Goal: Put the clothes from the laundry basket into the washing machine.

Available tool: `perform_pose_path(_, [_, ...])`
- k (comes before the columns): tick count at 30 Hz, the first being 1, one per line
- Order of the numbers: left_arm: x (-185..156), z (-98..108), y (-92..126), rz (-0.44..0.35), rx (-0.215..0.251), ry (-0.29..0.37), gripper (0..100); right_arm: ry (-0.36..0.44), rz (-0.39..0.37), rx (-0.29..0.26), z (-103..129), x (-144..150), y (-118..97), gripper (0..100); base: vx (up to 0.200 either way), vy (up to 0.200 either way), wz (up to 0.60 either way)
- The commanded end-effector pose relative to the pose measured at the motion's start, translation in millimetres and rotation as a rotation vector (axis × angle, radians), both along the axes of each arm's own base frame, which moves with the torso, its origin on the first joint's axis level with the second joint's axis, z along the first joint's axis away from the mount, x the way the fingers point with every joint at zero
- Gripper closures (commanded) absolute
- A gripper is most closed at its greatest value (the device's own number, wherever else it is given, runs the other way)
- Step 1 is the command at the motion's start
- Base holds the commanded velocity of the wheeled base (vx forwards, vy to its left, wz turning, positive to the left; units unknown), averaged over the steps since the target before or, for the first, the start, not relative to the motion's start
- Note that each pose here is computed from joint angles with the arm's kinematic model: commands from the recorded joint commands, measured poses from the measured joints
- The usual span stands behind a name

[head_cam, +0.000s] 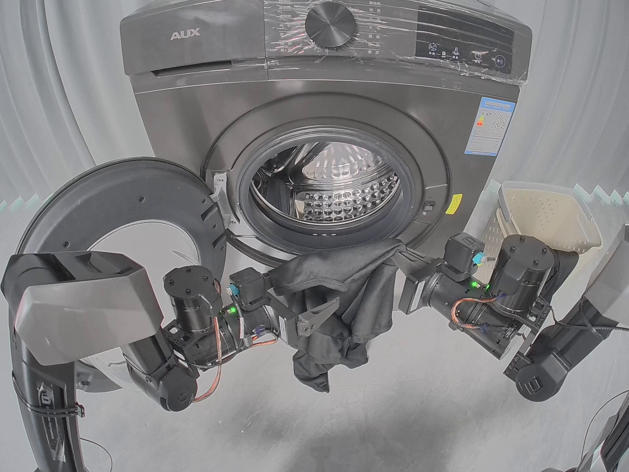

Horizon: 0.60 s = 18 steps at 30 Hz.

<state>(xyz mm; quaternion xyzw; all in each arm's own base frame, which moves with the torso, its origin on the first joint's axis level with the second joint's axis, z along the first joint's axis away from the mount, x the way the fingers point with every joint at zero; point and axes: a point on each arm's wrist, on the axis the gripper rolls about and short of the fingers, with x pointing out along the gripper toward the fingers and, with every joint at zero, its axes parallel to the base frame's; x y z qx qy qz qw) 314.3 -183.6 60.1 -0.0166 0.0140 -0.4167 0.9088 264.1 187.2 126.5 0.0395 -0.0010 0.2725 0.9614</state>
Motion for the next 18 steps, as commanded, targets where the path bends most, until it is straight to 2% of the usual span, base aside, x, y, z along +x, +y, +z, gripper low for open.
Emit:
perform_pose_path(1, [3,-15,3,0.013,0.021,0.037,0,-0.02,-0.004,0.014,7,0,0,100,0.0,0.0,0.0])
perform_pose_path(7, [7,-35,9,0.033,0.052,0.083,0,-0.031,-0.008,0.022,11,1,0,100,0.0,0.0,0.0])
perform_pose_path(15, [10,-41,14,0.048,0.062,0.097,0,-0.036,-0.007,0.026,12,1,0,100,0.0,0.0,0.0])
perform_pose_path(18, [11,-49,14,0.046,0.088,0.098,0,-0.041,-0.007,0.029,15,0,-1,100,0.0,0.0,0.0])
